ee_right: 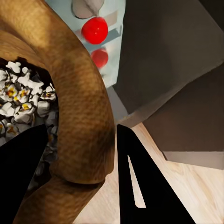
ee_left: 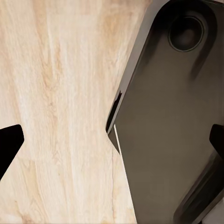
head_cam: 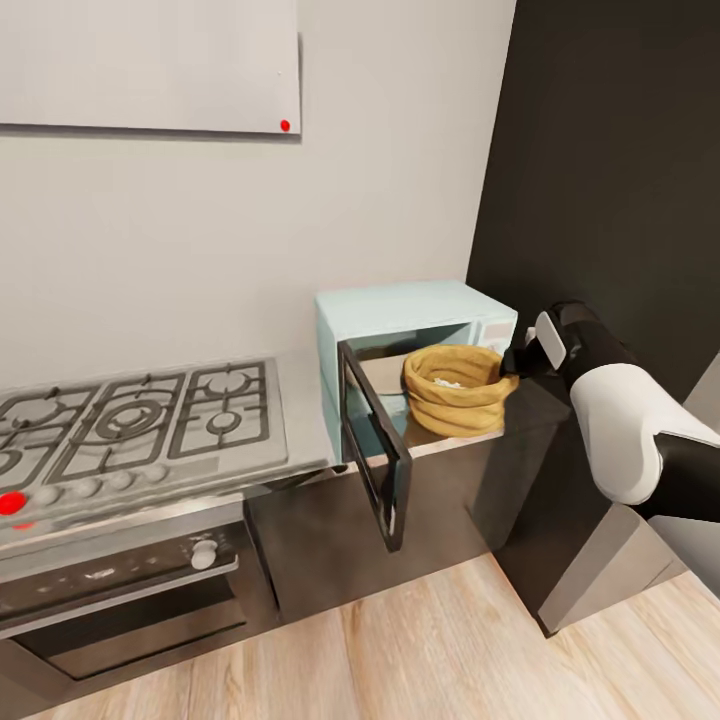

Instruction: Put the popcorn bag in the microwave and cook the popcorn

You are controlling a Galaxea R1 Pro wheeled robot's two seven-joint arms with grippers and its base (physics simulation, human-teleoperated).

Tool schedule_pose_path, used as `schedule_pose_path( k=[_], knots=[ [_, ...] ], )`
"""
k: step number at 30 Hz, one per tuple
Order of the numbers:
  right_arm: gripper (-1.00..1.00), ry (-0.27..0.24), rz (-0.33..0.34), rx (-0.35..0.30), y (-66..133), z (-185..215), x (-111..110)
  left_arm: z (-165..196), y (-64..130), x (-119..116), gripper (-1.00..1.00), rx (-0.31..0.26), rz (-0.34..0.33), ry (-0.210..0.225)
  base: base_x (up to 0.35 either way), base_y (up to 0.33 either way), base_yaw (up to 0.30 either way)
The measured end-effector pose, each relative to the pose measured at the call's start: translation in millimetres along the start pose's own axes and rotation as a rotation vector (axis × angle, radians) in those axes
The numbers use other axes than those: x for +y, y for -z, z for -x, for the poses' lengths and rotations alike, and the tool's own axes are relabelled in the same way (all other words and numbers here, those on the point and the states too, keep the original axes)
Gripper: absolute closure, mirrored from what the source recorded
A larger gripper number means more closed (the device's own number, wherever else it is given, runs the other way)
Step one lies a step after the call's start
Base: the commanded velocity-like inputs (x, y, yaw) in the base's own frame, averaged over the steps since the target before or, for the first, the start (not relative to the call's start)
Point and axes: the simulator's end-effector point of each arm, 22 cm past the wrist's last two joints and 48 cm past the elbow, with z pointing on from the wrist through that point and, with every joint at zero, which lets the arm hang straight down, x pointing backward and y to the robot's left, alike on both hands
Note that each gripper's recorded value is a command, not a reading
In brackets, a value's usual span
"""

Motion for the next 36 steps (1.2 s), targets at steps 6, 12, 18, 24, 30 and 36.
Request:
schedule_pose_path(
  k=[6,12,18,24,30,36],
  knots=[
    [1.0,0.0,-0.002,0.0,-0.2,0.2,-1.6,0.0,0.0,0.0,-1.0,0.0,0.0,0.0,0.009,0.0,0.0],
    [1.0,-0.001,-0.002,0.0,-0.3,0.2,-1.7,0.0,0.0,0.0,-1.0,0.0,0.0,0.0,0.0,0.0,0.0],
    [1.0,0.0,0.001,0.0,-0.2,0.0,0.2,0.0,0.0,0.0,-1.0,0.0,0.0,0.0,0.0,0.0,0.0],
    [1.0,0.0,0.004,0.0,-0.1,-0.1,2.2,0.1,0.0,0.0,-1.0,0.0,0.0,0.0,0.0,0.0,0.0],
    [1.0,0.001,0.005,-0.001,0.1,0.2,2.9,0.2,0.0,0.0,-1.0,0.0,0.0,0.0,0.0,0.012,0.0],
    [1.0,0.001,0.001,-0.002,0.4,0.6,1.2,-0.2,0.1,-1.0,-1.0,0.0,-0.001,0.0,0.0,0.119,0.0]
  ],
)
